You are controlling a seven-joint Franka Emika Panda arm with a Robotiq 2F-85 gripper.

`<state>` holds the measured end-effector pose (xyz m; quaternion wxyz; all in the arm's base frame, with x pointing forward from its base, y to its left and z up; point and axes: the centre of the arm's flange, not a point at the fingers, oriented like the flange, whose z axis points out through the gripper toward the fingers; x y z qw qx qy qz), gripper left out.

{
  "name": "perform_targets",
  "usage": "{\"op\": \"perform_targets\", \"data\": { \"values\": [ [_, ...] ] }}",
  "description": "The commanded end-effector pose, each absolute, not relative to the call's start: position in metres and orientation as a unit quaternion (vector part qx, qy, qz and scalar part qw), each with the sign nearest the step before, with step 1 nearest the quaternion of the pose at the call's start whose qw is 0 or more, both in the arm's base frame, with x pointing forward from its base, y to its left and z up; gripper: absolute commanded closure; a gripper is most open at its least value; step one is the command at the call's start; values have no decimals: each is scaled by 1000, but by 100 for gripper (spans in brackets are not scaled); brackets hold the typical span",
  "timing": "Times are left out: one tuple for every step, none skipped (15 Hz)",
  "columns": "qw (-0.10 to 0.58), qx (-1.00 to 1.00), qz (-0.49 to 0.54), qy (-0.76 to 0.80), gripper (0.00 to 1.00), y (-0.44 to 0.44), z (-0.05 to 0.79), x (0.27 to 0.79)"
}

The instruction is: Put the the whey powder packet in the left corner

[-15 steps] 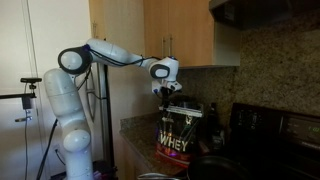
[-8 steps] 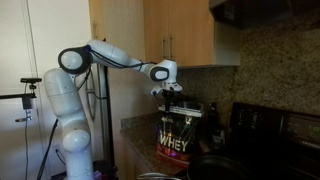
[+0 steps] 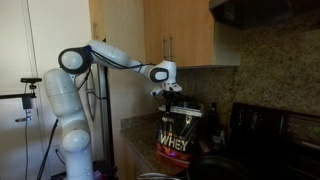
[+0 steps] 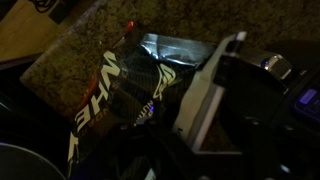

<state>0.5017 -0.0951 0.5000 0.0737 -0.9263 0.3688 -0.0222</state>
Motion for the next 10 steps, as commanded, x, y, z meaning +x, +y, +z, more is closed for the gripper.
{"op": "perform_targets", "data": {
  "values": [
    [62,-929,-22,365,69,-93,496,505],
    [60,-931,-20,360,75,-93,495,506],
    [60,-933,-18,354,83,-91,494,509],
    [58,-934,-12,351,90,-92,492,512],
    [64,-937,2,344,97,-93,489,516],
    [63,-938,18,339,100,-95,484,521],
    [75,-943,37,321,100,-96,480,525],
    [95,-948,54,298,100,-94,477,528],
    [112,-952,59,280,100,-91,477,530],
    [126,-956,62,259,100,-88,481,533]
  ]
}}
